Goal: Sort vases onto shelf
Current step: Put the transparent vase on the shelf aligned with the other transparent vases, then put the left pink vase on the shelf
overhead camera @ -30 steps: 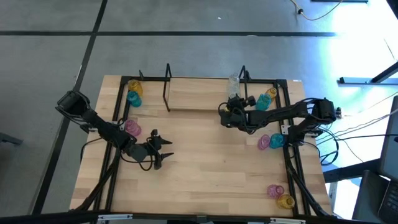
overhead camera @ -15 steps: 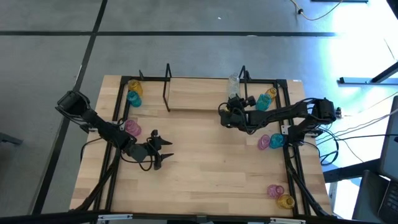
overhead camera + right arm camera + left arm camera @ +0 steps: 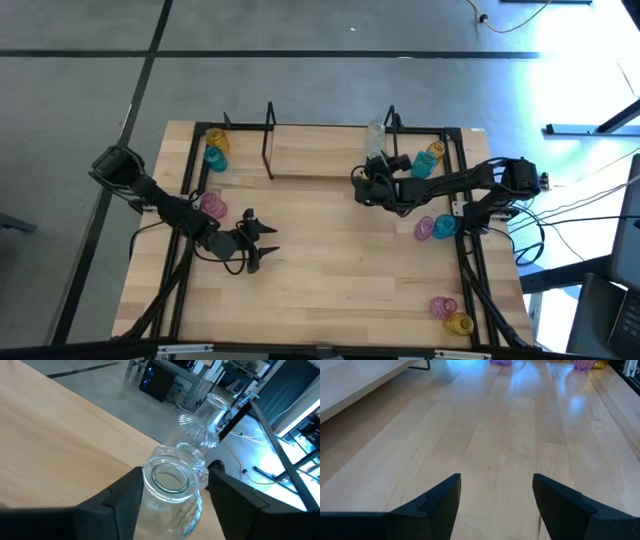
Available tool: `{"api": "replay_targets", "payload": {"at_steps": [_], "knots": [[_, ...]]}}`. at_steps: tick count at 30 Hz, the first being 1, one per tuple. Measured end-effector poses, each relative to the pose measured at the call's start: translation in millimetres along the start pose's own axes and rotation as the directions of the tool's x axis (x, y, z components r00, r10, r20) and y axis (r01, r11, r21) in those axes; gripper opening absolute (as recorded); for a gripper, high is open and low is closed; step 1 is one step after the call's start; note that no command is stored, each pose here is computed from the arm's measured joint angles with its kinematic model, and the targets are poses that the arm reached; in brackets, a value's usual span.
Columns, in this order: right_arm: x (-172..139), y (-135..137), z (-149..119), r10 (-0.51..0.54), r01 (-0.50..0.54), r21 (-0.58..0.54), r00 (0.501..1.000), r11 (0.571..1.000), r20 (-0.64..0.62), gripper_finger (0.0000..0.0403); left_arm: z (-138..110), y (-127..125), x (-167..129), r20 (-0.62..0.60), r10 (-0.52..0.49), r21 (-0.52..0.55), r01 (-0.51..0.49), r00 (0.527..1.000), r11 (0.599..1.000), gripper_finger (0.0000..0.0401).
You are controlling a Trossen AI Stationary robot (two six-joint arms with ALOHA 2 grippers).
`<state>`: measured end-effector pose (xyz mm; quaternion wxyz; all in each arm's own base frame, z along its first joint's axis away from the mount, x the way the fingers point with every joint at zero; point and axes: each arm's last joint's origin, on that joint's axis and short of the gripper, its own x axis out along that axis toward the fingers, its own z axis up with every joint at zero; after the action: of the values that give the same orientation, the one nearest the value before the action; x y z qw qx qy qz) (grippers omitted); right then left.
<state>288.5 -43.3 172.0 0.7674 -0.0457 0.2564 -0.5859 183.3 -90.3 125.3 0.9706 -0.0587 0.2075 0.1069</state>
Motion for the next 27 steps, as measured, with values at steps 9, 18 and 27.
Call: {"api": "replay_targets", "payload": {"at_steps": [9, 18, 27], "knots": [[0, -1, 0, -0.031, 0.031, -0.046, 0.999, 0.998, 0.016, 0.0221, 0, 0, 0, 0.0, 0.0, 0.0, 0.0, 1.0, 1.0, 0.0241], [-3, 3, 20, -0.032, 0.034, -0.06, 0.999, 0.998, 0.04, 0.0221, 0, 0, 0, 0.0, 0.0, 0.0, 0.0, 1.0, 1.0, 0.0241], [-17, 10, 39, 0.008, 0.003, -0.141, 0.997, 0.99, 0.077, 0.0221, 0, 0, 0, 0.0, 0.0, 0.001, 0.0, 1.0, 1.0, 0.0241]]}}
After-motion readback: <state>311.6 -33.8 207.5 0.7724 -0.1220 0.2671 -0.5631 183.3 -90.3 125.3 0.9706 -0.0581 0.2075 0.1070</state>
